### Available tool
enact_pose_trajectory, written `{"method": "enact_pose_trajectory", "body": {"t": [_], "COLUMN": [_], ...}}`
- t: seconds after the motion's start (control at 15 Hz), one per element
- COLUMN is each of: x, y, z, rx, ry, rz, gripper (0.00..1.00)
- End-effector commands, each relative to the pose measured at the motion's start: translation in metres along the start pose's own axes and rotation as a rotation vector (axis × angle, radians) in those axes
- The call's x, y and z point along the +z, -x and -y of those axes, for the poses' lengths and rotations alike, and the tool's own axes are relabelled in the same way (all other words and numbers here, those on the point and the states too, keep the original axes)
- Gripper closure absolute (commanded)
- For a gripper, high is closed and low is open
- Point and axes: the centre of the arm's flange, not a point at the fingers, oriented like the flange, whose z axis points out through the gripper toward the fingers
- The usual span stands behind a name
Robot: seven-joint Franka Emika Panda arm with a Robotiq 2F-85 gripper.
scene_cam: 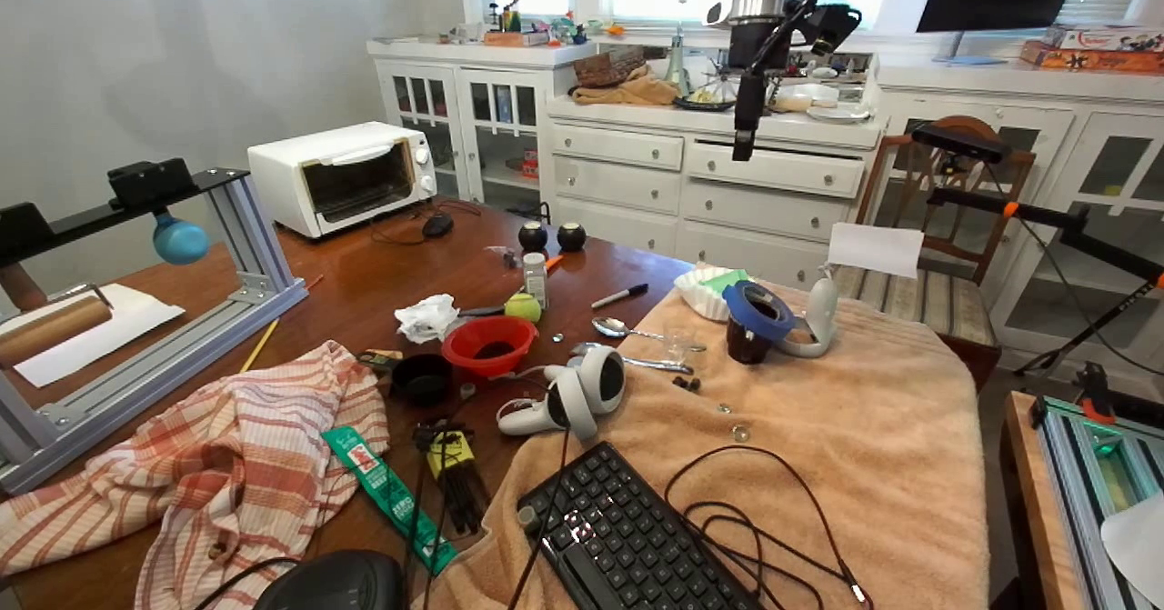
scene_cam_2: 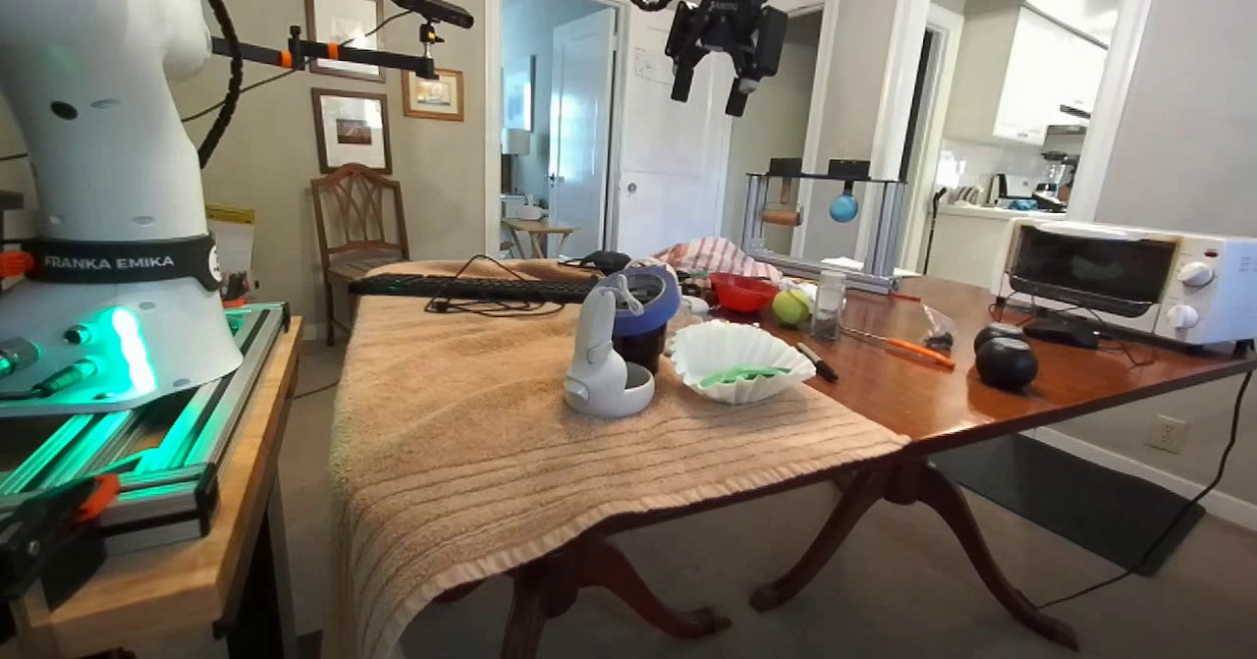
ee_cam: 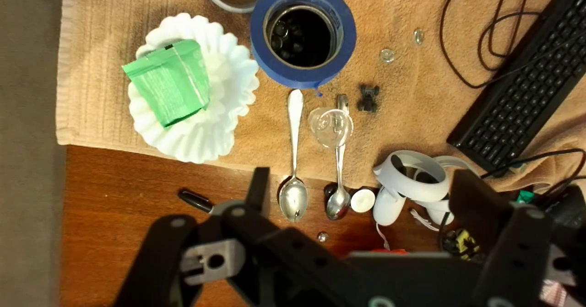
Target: Put the spoon inside the black cup
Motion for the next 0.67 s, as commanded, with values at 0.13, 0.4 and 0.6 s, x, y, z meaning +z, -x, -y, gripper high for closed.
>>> {"method": "enact_pose_trajectory", "body": {"t": [0.13, 0.4, 0.6], "x": [0.001, 0.003, 0.028], "y": [-0.011, -0.071, -0.115], "z": [-0.007, -0.025, -0.029], "rx": [0.021, -0.113, -0.266], "ry": [0.016, 0.008, -0.024], "rz": [-0.005, -0.001, 0.002], "gripper": [0.00, 0.00, 0.00]}}
